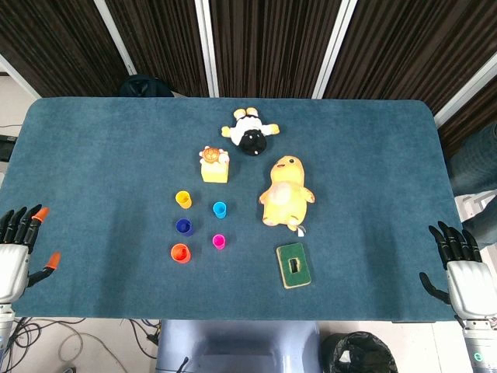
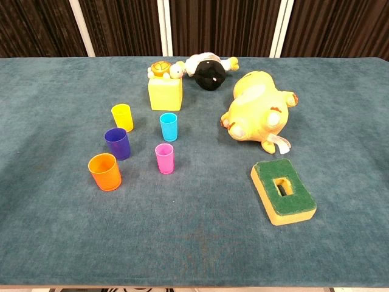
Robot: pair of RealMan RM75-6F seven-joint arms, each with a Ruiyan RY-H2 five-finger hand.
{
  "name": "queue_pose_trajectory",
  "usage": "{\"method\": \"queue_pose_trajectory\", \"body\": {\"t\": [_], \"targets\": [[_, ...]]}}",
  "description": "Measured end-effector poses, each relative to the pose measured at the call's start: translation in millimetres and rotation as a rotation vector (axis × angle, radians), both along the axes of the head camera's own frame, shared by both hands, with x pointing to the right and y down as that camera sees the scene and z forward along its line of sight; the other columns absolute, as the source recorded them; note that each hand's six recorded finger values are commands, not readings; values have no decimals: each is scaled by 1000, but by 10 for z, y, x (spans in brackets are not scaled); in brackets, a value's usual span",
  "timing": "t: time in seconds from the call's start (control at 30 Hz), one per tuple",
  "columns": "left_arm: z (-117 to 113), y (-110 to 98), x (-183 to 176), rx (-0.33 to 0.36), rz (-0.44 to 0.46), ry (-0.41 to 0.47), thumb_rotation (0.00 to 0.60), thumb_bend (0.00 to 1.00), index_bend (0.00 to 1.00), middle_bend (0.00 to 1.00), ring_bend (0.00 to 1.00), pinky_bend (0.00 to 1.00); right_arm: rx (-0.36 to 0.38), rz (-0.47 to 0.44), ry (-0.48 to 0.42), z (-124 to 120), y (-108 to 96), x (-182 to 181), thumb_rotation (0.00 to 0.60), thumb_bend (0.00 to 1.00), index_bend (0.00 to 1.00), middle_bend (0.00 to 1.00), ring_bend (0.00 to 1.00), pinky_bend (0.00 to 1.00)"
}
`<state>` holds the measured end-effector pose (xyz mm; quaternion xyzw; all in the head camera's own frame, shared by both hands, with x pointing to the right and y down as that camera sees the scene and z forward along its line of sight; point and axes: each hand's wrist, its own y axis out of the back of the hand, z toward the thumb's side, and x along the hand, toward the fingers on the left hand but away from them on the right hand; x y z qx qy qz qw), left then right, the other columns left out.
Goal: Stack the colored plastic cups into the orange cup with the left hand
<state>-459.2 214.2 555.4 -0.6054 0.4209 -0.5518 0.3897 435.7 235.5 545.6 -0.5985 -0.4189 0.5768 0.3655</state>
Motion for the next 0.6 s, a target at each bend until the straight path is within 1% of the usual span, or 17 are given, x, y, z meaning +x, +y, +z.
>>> {"method": "queue_pose_trajectory", "body": {"t": [0.2, 0.43, 0.6], "targets": [[-13, 11, 11, -9, 1, -2, 600, 296, 76, 39, 0, 0, 1, 5, 0, -1, -6, 11, 600, 372, 60, 43, 71, 36], [-17, 17, 34, -14, 7, 16, 600, 237, 65, 37, 0, 0, -1, 4, -5, 11, -11, 1, 600, 373, 60, 43, 71, 36], [7, 21, 50, -23, 17, 22, 600, 225, 65, 37, 0, 0, -1, 6, -3, 12, -11, 8, 600, 372, 60, 44, 72, 36]]}}
